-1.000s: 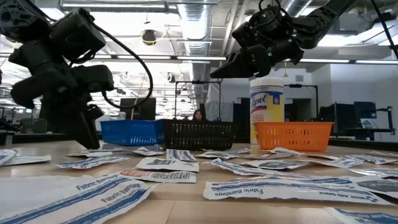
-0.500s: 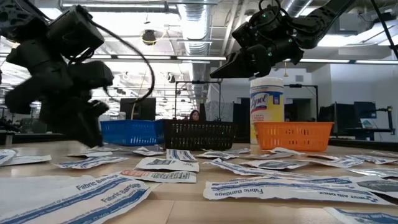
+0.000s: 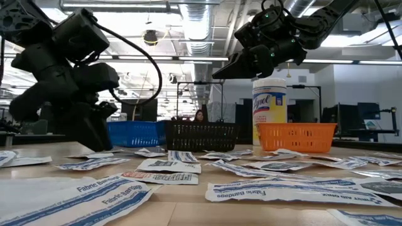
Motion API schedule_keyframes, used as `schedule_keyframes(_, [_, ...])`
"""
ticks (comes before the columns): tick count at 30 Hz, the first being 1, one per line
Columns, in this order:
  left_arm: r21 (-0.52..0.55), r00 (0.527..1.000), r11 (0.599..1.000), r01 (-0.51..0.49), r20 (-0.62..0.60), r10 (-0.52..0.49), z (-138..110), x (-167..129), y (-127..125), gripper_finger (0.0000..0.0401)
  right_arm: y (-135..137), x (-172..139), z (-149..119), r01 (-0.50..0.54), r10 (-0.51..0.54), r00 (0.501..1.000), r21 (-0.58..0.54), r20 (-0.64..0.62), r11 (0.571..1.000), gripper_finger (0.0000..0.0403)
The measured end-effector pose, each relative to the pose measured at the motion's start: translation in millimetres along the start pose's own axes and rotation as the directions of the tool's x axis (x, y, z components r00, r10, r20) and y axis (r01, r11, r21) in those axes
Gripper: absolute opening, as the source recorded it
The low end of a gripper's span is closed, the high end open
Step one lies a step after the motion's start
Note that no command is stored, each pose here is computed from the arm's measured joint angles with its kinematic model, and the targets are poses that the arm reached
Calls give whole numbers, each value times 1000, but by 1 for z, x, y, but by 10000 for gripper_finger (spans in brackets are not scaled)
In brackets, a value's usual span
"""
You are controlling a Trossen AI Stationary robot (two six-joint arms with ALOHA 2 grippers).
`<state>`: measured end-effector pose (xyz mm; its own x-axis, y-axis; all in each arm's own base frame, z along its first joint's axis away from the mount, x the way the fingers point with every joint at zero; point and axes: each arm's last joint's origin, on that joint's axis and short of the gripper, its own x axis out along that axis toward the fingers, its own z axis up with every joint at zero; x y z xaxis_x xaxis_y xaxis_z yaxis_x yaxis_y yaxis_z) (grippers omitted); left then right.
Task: Pick & Place First Aid Supplies
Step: Put the ointment pack into the orange bin
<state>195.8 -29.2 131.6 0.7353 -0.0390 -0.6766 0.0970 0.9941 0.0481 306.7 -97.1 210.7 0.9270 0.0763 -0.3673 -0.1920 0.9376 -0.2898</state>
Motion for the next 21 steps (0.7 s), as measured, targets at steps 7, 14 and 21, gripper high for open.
schedule_keyframes(7, [37,1000,999,0,-5,0,-1,3,0,93,0,0,0,0,0,1000,0,0,1000,87])
schedule_keyframes(14, [20,999,999,-33,-6,34,-1,3,6,9,0,0,0,0,0,1000,0,0,1000,87])
schedule_keyframes(21, [56,993,992,-112,44,110,3,4,11,6,0,0,0,0,0,1000,0,0,1000,87])
